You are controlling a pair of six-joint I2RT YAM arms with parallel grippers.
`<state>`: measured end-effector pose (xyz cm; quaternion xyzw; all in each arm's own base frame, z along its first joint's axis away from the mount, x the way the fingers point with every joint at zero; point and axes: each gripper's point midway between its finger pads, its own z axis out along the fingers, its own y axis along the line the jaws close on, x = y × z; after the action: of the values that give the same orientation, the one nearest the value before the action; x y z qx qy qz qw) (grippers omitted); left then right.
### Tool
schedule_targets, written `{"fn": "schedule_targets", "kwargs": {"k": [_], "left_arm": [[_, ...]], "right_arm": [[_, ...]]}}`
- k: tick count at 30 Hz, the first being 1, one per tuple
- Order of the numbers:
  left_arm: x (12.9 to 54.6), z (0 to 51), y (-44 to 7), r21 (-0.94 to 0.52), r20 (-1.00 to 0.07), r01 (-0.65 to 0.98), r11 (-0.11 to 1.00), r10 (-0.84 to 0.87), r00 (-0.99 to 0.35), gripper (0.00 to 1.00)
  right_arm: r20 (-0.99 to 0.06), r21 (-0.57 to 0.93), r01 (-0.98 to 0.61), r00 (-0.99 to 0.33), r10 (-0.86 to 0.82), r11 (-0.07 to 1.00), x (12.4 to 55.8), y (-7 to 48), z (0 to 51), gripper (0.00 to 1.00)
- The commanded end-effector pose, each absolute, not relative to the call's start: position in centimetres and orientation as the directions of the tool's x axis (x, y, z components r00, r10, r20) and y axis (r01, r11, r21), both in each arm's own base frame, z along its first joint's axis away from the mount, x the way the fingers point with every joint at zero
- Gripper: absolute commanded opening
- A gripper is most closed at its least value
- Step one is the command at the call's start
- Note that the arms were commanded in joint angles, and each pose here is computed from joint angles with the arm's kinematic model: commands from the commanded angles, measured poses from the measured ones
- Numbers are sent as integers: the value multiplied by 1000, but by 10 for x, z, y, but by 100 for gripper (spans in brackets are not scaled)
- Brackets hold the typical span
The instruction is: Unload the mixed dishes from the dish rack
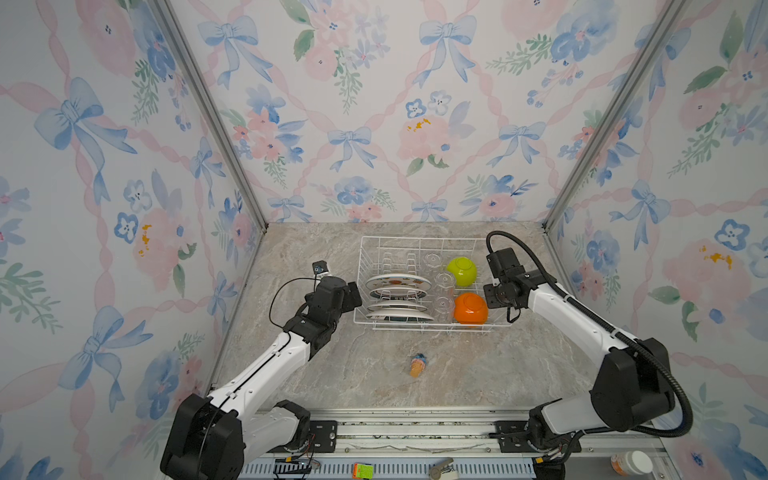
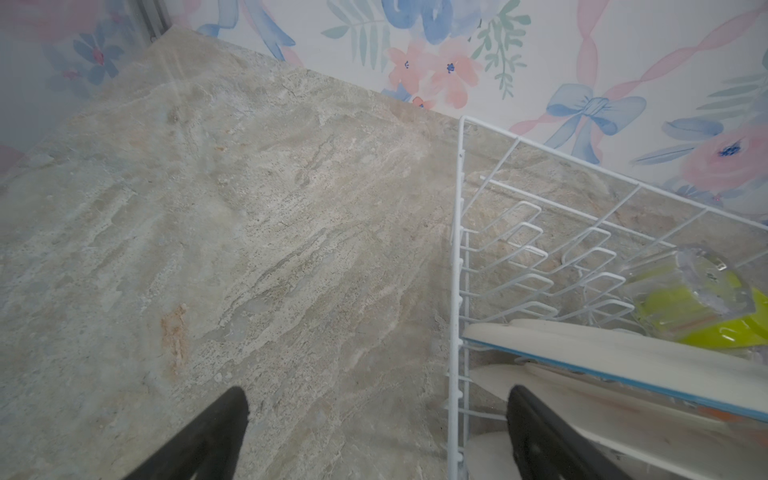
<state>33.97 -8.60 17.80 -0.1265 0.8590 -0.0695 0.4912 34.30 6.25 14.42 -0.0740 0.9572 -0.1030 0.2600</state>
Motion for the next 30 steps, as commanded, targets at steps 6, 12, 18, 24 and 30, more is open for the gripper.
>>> {"fn": "schedule_targets", "kwargs": {"k": [6, 12, 18, 24, 30], "left_arm": [[326, 192, -92, -286, -818, -88, 954, -291, -496, 98], [319, 193, -108, -320, -780, -25, 947, -278, -561, 98], [310, 193, -115, -334, -765, 17, 942, -261, -589, 98], [306, 223, -135, -406, -770, 129, 905, -262, -581, 98], [290, 233, -152, -459, -754, 231, 858, -239, -612, 98]], "right_arm": [[-661, -41, -276, -714, -233, 960, 325, 121, 213, 65], [-724, 109, -527, -623, -296, 843, 283, 185, 225, 70], [-728, 47, -644, -546, -416, 763, 258, 231, 219, 71], [-674, 9, -699, -533, -512, 715, 255, 267, 207, 66], [-630, -79, -739, -484, -608, 669, 258, 296, 193, 59]]}}
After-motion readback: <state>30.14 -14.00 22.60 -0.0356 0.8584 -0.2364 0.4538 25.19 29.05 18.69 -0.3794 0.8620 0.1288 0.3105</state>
